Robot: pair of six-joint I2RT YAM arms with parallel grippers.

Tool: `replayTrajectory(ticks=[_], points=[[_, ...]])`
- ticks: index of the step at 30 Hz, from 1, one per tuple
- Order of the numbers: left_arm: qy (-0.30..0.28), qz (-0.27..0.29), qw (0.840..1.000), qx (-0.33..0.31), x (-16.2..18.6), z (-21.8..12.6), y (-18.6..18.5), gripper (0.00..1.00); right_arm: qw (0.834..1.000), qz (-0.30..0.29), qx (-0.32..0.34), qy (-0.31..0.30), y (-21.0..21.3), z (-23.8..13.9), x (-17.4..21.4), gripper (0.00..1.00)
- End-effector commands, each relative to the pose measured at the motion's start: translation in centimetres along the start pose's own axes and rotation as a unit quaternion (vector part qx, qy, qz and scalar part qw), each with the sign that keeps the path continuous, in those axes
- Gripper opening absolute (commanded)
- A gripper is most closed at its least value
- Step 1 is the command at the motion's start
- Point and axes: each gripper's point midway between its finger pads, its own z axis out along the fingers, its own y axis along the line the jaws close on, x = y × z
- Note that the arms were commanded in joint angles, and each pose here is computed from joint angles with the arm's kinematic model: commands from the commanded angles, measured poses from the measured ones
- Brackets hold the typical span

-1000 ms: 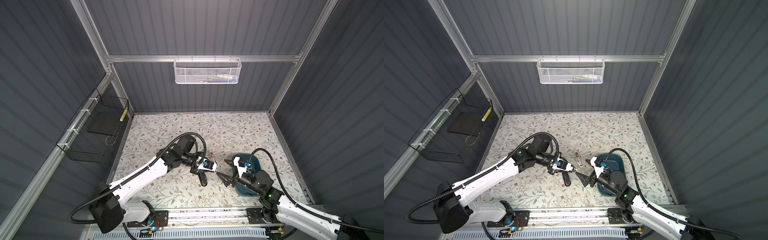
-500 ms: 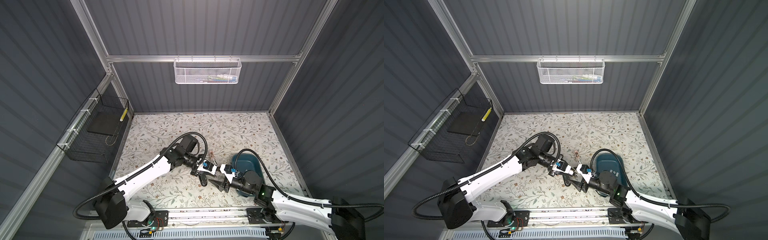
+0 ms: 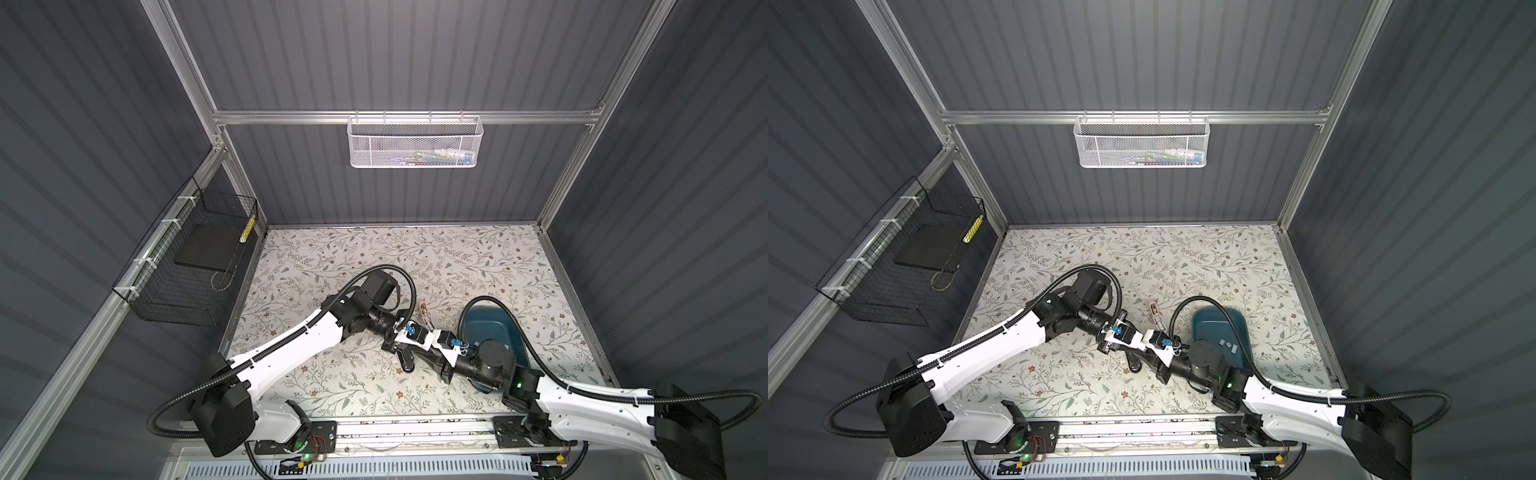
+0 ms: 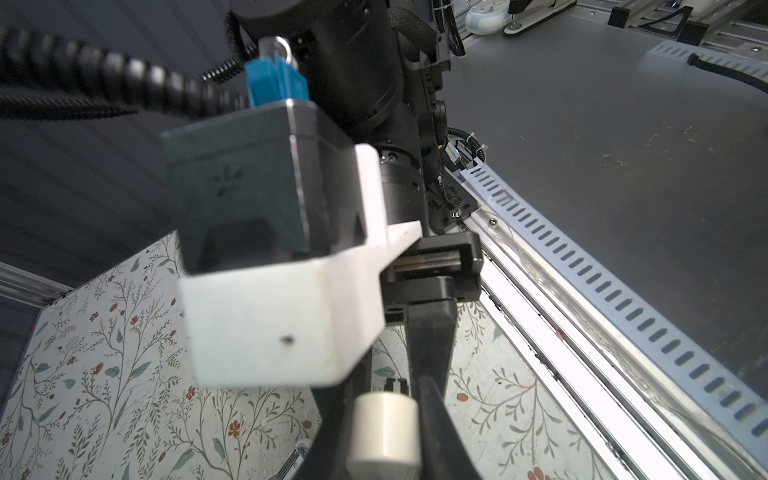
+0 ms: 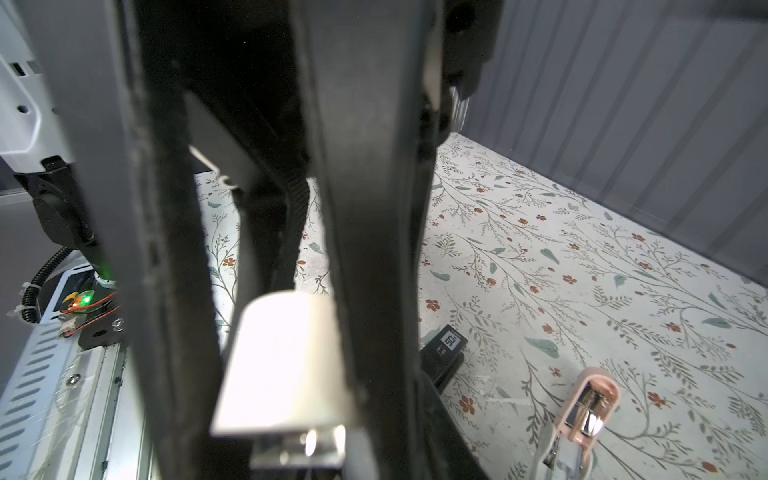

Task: Load the staples into the stapler

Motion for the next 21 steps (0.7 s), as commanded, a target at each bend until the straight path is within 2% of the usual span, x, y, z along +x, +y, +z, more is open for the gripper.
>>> replayTrajectory(ticks=[1,5,7,10,13,16,21], points=[[-0.007,0.017,1.000,-0.001,-1.0,-0.3,0.1,0.14,0.999,0.024,0.028,-0.020,-1.2,-0.1,-1.9,0.24],[0.009,0.024,0.999,-0.031,-0.9,-0.7,0.8,0.33,0.998,0.047,0.042,-0.020,-1.7,-0.2,-2.3,0.25],[0.027,0.031,0.997,-0.061,-0.9,-1.5,1.6,0.36,0.997,0.062,0.055,-0.006,-2.2,-0.2,-2.3,0.24],[0.061,0.052,0.989,-0.120,-0.7,-3.5,2.6,0.43,0.992,0.084,0.088,0.022,-3.3,-0.1,-2.1,0.16],[0.083,0.066,0.978,-0.178,0.1,-5.8,3.5,0.51,0.983,0.109,0.143,0.038,-5.1,-0.4,-1.5,0.15],[0.118,0.075,0.965,-0.223,1.8,-7.6,4.6,0.53,0.975,0.127,0.169,0.065,-5.9,-0.4,-0.8,0.14],[0.189,0.071,0.948,-0.245,5.6,-9.3,5.6,0.53,0.959,0.162,0.202,0.111,-6.7,-0.1,0.8,0.14]])
